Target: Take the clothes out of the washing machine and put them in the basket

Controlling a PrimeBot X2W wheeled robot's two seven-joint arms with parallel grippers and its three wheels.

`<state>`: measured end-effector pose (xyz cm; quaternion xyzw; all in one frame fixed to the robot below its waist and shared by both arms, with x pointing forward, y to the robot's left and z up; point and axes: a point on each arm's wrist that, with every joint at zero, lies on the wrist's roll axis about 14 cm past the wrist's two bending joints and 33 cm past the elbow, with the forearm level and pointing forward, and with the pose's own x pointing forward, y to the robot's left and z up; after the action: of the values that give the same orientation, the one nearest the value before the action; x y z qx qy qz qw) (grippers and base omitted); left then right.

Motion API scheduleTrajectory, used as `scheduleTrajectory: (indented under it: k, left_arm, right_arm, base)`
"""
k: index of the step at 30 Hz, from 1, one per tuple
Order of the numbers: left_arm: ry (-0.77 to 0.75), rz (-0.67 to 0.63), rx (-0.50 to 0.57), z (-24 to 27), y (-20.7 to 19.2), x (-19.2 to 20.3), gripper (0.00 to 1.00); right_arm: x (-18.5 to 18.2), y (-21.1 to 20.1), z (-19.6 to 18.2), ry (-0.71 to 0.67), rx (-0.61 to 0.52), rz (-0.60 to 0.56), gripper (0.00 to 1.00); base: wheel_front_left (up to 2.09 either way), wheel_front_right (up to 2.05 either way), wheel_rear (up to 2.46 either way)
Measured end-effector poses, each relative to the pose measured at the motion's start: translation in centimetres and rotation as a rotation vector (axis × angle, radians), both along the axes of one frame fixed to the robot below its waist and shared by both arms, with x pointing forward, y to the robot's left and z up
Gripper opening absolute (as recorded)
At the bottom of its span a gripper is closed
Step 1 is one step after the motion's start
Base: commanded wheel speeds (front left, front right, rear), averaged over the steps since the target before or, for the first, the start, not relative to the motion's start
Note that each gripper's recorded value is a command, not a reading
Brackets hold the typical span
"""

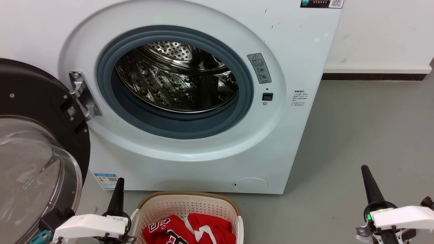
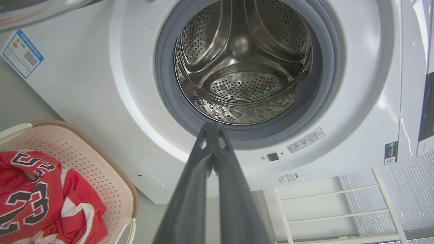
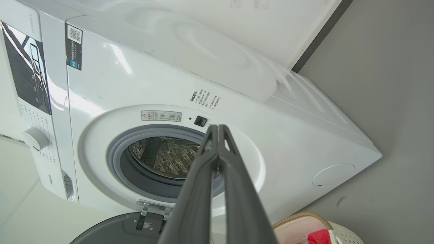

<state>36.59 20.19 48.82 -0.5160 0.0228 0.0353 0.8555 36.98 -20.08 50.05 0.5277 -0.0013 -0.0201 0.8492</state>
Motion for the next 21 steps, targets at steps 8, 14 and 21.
scheduleTrajectory:
  k: [8,14,21]
  left_arm:
    - [-0.005,-0.001,-0.086,0.13,-0.03,0.33,0.0]
    - [-0.013,-0.001,-0.146,0.28,-0.04,0.57,0.0]
    - [-0.022,-0.003,-0.212,0.51,-0.05,0.88,0.0]
  right_arm:
    - [0.23,0.01,-0.09,0.004,0.081,0.004,0.0]
    - [0.46,0.02,-0.02,0.001,0.136,0.006,0.0]
    - [0.77,0.06,0.1,-0.002,0.199,0.011,0.0]
  base:
    - [0.0,0.0,0.0]
    - [0.0,0.0,0.0]
    - [0.0,0.0,0.0]
